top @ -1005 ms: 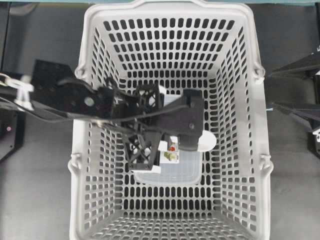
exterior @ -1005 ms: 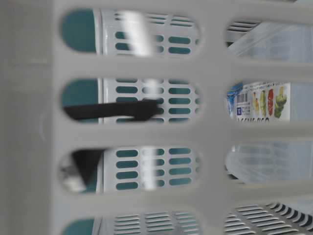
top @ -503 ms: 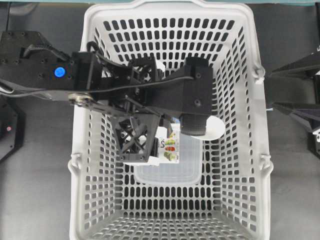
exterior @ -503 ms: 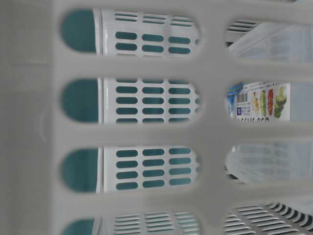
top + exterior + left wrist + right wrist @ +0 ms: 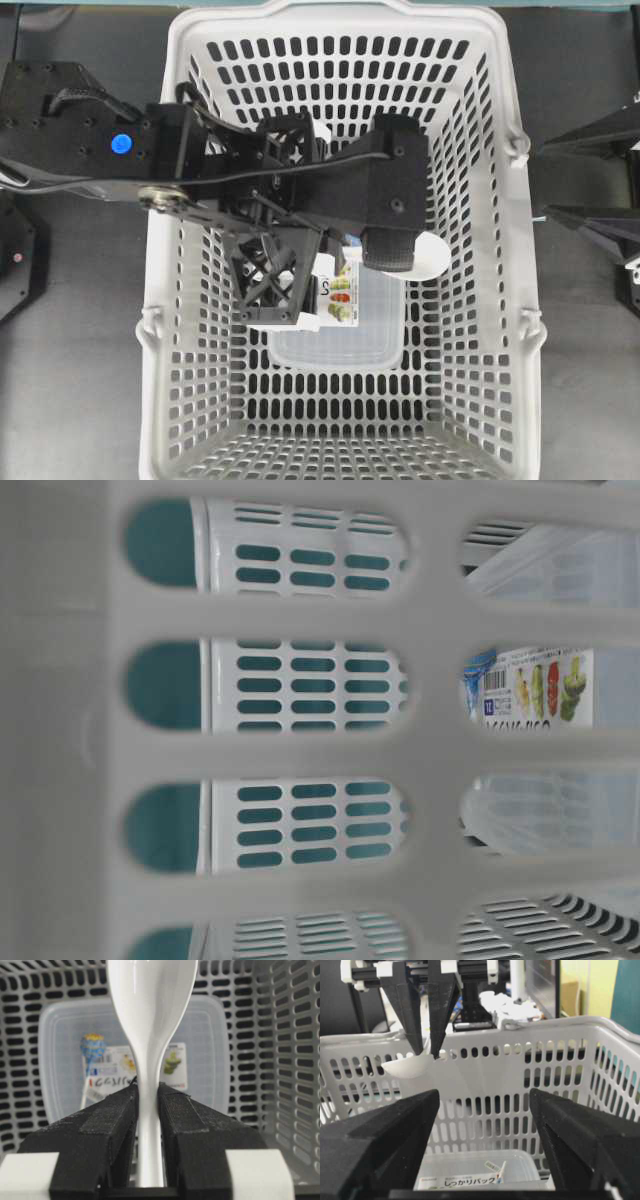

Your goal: Pick up the chinese spoon from the shopping basket with the left arm.

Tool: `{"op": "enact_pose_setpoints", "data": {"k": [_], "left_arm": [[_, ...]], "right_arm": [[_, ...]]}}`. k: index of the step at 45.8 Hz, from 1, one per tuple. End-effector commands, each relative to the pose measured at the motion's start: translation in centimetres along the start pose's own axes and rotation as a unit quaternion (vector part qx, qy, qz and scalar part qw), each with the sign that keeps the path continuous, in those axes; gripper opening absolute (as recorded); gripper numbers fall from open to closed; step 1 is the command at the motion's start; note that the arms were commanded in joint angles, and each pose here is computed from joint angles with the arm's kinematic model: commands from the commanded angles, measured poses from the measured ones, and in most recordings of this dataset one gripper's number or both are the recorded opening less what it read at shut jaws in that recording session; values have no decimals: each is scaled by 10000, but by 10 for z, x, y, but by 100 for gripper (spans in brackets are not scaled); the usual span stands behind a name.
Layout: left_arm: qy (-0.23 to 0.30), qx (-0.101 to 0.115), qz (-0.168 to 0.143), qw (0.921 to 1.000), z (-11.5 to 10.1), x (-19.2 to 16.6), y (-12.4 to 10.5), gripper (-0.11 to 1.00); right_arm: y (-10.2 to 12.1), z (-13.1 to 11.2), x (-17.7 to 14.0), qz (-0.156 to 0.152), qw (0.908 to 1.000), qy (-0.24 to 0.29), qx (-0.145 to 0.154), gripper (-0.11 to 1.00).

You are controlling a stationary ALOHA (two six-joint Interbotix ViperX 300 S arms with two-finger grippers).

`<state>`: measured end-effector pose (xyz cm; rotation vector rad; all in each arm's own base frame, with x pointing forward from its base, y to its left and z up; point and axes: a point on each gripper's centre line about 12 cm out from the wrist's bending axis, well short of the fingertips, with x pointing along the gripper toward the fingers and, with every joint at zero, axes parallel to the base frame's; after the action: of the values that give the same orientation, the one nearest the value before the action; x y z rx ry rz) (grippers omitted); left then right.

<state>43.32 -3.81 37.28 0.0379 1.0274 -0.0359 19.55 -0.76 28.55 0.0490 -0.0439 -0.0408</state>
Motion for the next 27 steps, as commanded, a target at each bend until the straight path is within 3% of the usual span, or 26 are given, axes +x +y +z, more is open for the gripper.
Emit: {"op": "enact_pose_setpoints", "data": {"k": [1,27], "left_arm": [[-208,-9,7,9998,6,-13,1,12],[-185,-1,7,9998,6,-11,1,12]], "right_arm": [[0,3,1,-12,10000,-47,22,70],[0,3,1,-12,10000,-70,22,70]]}}
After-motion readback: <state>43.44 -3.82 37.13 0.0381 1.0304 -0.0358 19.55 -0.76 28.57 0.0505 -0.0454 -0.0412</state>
